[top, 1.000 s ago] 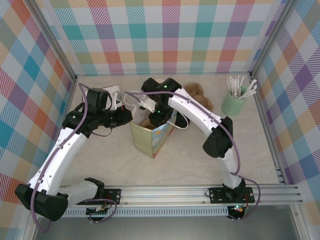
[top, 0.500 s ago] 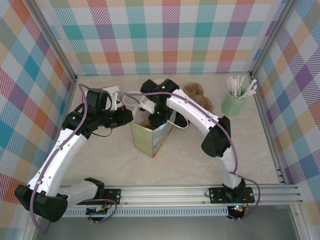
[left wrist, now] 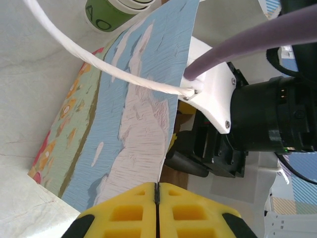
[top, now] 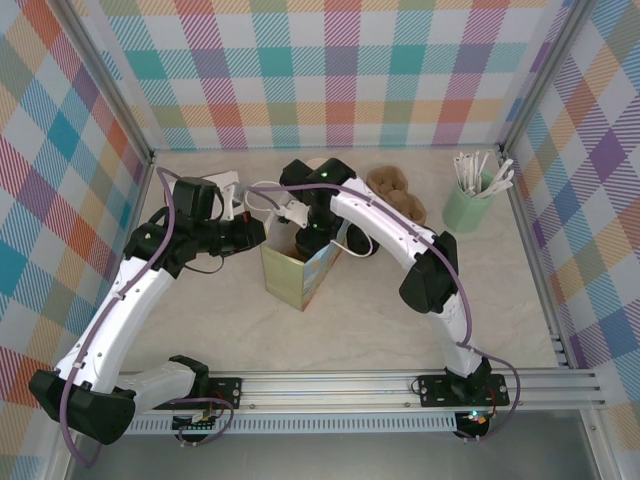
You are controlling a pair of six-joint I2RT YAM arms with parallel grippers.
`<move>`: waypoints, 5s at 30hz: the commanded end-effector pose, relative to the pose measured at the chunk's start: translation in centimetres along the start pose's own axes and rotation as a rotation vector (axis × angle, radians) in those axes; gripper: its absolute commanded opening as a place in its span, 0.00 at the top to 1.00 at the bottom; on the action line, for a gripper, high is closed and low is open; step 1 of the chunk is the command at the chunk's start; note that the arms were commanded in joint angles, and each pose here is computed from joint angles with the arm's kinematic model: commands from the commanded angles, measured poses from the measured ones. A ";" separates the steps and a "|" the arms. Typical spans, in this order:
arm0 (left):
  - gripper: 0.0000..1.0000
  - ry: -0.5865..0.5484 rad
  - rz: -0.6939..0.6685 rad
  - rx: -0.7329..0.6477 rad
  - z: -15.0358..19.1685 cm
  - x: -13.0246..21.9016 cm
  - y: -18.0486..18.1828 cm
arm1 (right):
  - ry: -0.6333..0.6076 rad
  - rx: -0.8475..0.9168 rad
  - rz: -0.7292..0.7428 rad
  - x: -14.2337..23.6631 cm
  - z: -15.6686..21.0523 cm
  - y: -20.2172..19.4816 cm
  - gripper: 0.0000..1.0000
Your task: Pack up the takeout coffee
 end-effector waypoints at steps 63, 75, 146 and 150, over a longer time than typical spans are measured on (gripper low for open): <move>0.29 -0.112 -0.089 -0.445 -7.3 2.7 -8.5 | -0.575 -0.931 0.301 11.1 22.3 -2.6 0.00; 0.24 0.020 -0.127 -0.587 -10.7 -3.0 -9.2 | -0.489 -0.996 0.295 8.0 24.0 -2.3 0.00; 1.00 -0.139 -0.325 0.200 -10.4 -7.4 -4.9 | -0.334 -1.067 0.337 4.9 25.2 -3.8 0.00; 1.00 -0.138 -0.327 0.212 -10.2 -7.7 -4.4 | -0.325 -1.064 0.345 4.9 25.2 -3.9 0.00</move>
Point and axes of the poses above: each hand's point on the last joint's axis, 136 mm out from that joint toward the fingers, its own x axis back along the fingers, its own y axis along the line the jaws close on, z = x × y, the point moved 10 cm from there along x, back along the fingers, and after that the axes turned 14 degrees about x, right-handed, at the moved point
